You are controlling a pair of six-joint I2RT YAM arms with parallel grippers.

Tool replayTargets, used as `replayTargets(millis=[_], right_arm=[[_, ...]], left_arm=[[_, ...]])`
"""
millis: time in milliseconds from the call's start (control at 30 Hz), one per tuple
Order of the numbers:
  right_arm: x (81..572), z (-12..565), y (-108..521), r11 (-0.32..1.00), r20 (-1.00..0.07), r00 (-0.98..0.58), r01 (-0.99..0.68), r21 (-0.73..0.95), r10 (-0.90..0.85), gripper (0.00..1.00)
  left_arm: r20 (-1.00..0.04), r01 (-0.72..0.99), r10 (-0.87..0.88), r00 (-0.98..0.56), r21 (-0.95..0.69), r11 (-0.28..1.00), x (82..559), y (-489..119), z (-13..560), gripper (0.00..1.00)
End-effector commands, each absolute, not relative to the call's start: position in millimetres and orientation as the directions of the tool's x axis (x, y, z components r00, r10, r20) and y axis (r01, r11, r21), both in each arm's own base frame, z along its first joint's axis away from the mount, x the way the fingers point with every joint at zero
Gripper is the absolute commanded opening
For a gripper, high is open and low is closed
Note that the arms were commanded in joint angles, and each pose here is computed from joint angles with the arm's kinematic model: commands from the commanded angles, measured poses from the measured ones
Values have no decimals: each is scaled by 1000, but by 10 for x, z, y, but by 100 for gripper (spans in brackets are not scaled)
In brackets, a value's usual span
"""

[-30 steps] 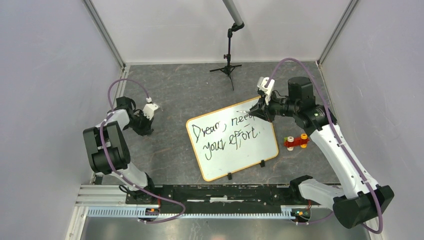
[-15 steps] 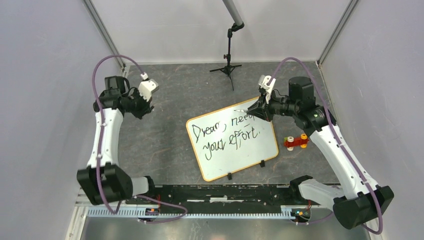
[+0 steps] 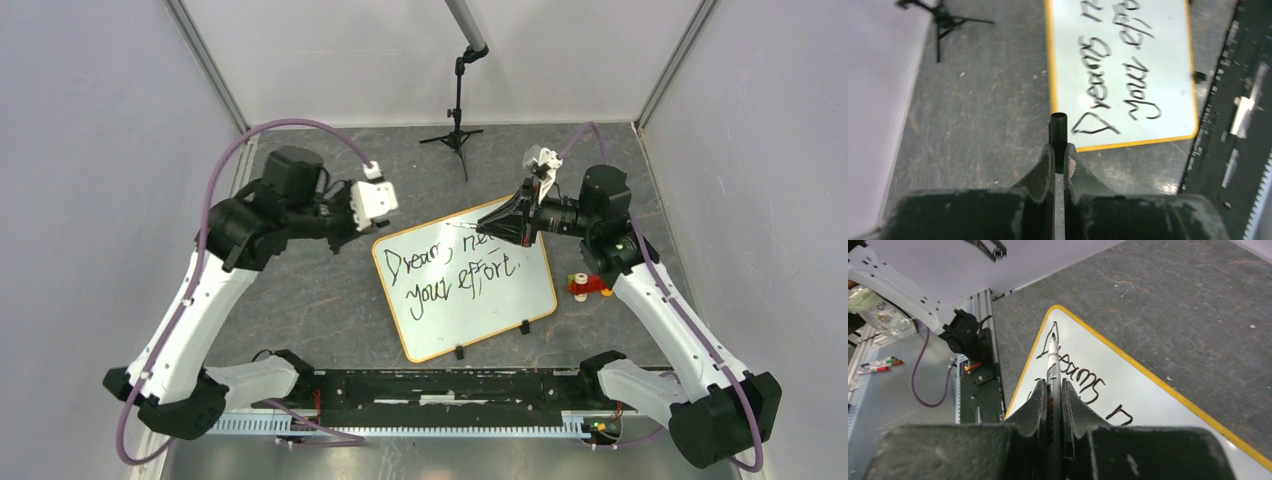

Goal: Write a sentence on the whiteboard
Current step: Pick up the pen cap from the center of the board, then insert the whiteboard marker without the cap into the pen cap.

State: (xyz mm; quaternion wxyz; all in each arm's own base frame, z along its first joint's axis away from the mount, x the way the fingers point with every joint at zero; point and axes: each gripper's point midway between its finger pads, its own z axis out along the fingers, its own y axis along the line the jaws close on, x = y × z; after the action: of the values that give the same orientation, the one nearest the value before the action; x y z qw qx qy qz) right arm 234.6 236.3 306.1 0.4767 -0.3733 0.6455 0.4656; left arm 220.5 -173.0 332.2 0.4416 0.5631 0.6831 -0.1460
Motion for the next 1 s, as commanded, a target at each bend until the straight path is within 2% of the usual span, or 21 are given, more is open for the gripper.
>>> replayTargets(millis=[0, 367, 967], right_arm=[[2192, 3348, 2431, 189, -960, -270, -941, 279, 76, 0], [2036, 3313, 2482, 118, -937, -331, -932, 343, 114, 0], [2023, 3118, 2538, 136, -946, -322, -936, 325, 41, 0]], left_arm=[[-728, 922, 686, 8, 272, 277, 2057, -2019, 3284, 2], [-673, 941, 735, 89, 298, 160, 2106, -2613, 3164, 2], [-689, 947, 709, 150, 305, 96, 1973, -2633, 3229, 2]])
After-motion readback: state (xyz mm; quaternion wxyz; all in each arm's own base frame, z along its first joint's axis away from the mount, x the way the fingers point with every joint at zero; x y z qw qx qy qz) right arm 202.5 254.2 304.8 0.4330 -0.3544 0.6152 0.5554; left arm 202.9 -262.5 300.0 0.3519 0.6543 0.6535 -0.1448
